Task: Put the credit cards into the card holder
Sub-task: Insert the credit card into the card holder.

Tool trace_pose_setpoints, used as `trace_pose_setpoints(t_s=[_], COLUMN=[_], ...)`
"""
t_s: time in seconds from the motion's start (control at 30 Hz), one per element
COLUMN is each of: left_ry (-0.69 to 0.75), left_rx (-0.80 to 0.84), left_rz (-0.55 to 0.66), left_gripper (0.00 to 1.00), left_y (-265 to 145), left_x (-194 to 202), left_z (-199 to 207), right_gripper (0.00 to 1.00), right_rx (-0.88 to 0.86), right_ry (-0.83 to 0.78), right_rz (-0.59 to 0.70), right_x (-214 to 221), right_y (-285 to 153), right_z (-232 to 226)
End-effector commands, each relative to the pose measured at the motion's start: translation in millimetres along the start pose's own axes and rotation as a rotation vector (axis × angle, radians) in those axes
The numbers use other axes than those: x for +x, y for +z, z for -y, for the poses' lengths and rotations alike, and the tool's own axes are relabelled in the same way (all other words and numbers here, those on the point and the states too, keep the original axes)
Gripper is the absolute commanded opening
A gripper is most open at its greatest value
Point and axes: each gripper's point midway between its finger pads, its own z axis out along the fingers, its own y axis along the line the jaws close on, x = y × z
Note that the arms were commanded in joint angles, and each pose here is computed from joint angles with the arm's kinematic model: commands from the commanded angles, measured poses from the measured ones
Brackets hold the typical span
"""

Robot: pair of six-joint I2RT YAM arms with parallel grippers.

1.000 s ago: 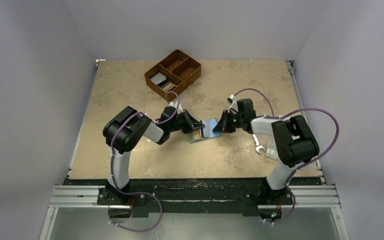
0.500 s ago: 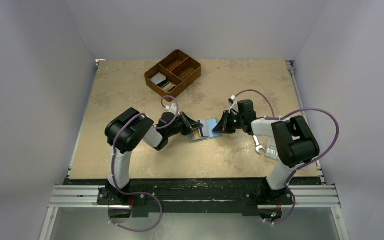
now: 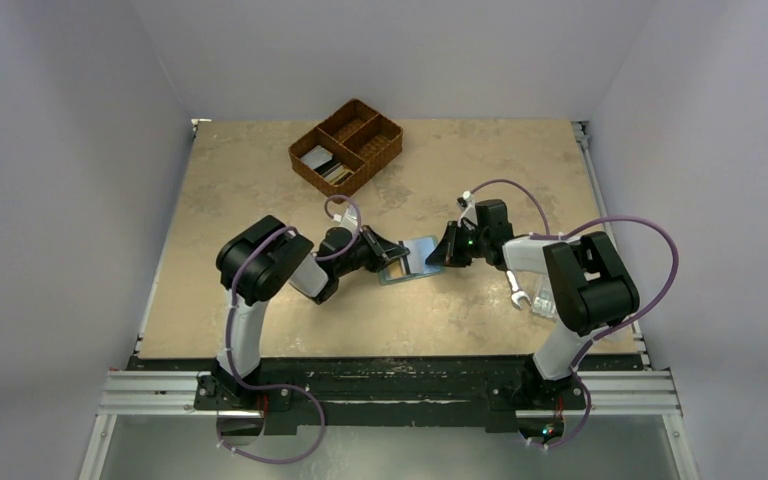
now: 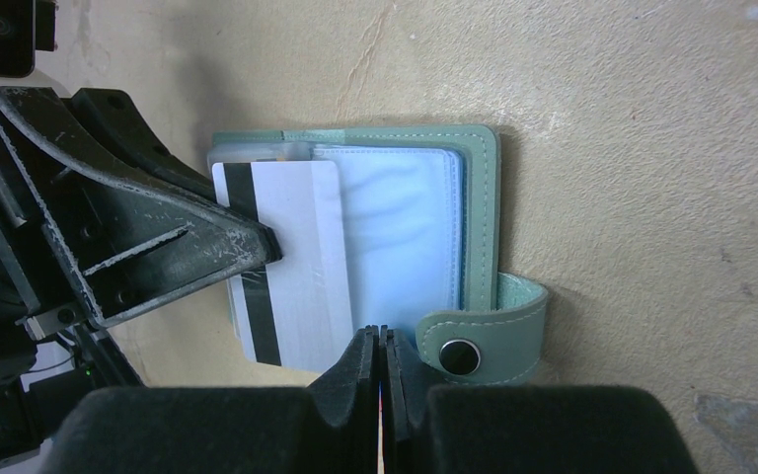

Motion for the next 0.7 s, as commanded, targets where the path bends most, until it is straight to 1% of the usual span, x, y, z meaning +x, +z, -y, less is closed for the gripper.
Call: trace_pose_setpoints(t_s=[0.0,0.03,0.07,0.13,0.27,0.33,0.37,0.47,0.53,0.63,0.67], left_ry=[-0.002,-0.005,0.001,0.017,0.086,0.133,0.158,0.225,0.252,0.305,0.325], left_rx=[-0.031,-0.054,-0.068,-0.099,-0.194,-0.248,-0.275,-0.382,-0.496,-0.539,-0.548], left_rz=[-0.024,-0.036,-0.045,-0.061,-0.099,-0.131,-0.145,-0.179,-0.205,-0.218,-0.217], left_gripper=[0.0,0.0,0.04,0.15,0.28,0.42,0.45,0.5,0.51,0.52,0.56], left_y=[4.7,6.1,9.0,10.1,7.6,6.1,5.4,0.4,-7.5,-12.8,-14.1], left_x=[8.4,9.7,10.0,13.3,15.7,16.1,15.6,11.4,9.3,6.9,6.1], left_z=[-5.3,-9.2,-10.0,-14.5,-23.3,-26.2,-26.9,-30.6,-40.5,-38.9,-37.5], right_gripper=[0.05,0.05,0.06,0.06,0.1,0.15,0.16,0.17,0.17,0.17,0.17], right_rx=[0.011,0.013,0.02,0.05,0.113,0.133,0.14,0.144,0.141,0.141,0.141], right_ry=[-0.011,-0.012,-0.016,-0.028,-0.067,-0.082,-0.088,-0.101,-0.106,-0.106,-0.104], right_rz=[0.028,0.029,0.033,0.046,0.07,0.079,0.079,0.077,0.074,0.067,0.061], right_x=[-7.7,-7.8,-8.8,-12.7,-21.6,-25.0,-25.6,-27.3,-26.8,-25.5,-23.9], right_y=[-4.6,-4.9,-6.1,-10.1,-20.3,-23.6,-24.4,-25.0,-24.4,-22.2,-20.9], right_z=[-2.7,-2.9,-2.8,-0.7,1.9,2.8,3.5,3.6,3.8,5.5,6.6])
